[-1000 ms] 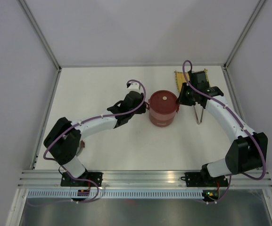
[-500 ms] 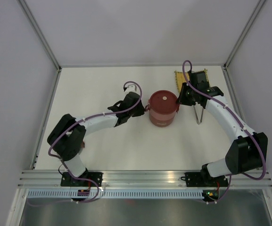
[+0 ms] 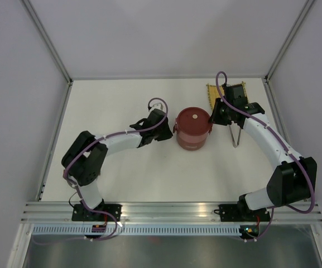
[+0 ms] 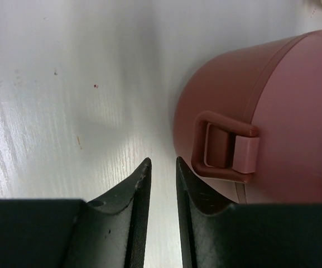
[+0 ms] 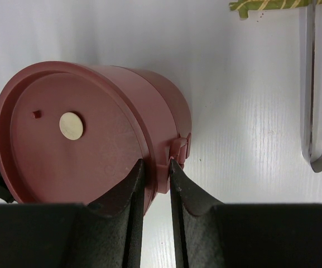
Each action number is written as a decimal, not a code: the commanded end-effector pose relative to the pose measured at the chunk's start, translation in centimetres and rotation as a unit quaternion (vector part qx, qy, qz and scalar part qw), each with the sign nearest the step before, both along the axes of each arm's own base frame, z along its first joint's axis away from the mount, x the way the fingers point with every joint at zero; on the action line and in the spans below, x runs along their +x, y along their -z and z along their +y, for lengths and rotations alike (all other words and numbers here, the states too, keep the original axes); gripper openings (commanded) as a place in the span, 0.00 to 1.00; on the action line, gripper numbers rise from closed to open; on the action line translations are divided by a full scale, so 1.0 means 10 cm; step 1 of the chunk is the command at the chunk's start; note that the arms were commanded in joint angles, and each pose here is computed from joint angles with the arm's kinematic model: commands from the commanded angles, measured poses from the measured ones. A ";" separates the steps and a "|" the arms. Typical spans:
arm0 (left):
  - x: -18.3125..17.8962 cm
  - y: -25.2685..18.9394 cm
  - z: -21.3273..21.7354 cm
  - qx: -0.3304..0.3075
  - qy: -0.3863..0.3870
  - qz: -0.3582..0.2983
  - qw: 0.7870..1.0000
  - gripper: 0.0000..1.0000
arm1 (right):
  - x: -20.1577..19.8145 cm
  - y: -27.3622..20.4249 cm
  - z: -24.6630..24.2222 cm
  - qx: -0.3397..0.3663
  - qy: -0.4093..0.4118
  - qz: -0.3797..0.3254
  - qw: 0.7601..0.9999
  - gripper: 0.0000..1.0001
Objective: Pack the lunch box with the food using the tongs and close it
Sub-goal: Close the fastener on the packing box.
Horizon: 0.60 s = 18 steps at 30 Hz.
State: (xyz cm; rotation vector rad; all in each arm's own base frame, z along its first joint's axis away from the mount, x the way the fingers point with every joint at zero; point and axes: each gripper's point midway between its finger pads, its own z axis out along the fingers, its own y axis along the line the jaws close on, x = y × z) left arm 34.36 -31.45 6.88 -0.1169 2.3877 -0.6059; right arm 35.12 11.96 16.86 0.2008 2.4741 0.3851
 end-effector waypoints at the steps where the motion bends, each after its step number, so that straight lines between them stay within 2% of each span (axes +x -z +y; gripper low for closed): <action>1: 0.10 -0.20 0.08 -0.041 -0.016 0.000 0.999 0.30 | -0.08 0.14 -0.04 -0.019 -0.010 0.031 0.999 0.26; 6: 0.27 -0.35 0.26 -0.025 -0.015 -0.010 1.000 0.30 | -0.09 0.18 -0.02 -0.018 -0.016 0.039 0.999 0.25; 9: 0.37 -0.45 0.11 -0.028 0.013 -0.014 0.999 0.30 | -0.08 0.20 -0.01 -0.016 -0.018 0.040 0.999 0.23; 14: 0.26 -0.34 -0.16 -0.061 0.065 0.031 0.996 0.26 | -0.07 0.19 0.00 -0.016 -0.019 0.038 0.999 0.23; 18: 0.19 -0.29 -0.23 -0.042 0.076 0.035 0.996 0.25 | -0.07 0.20 0.00 -0.017 -0.021 0.039 0.999 0.22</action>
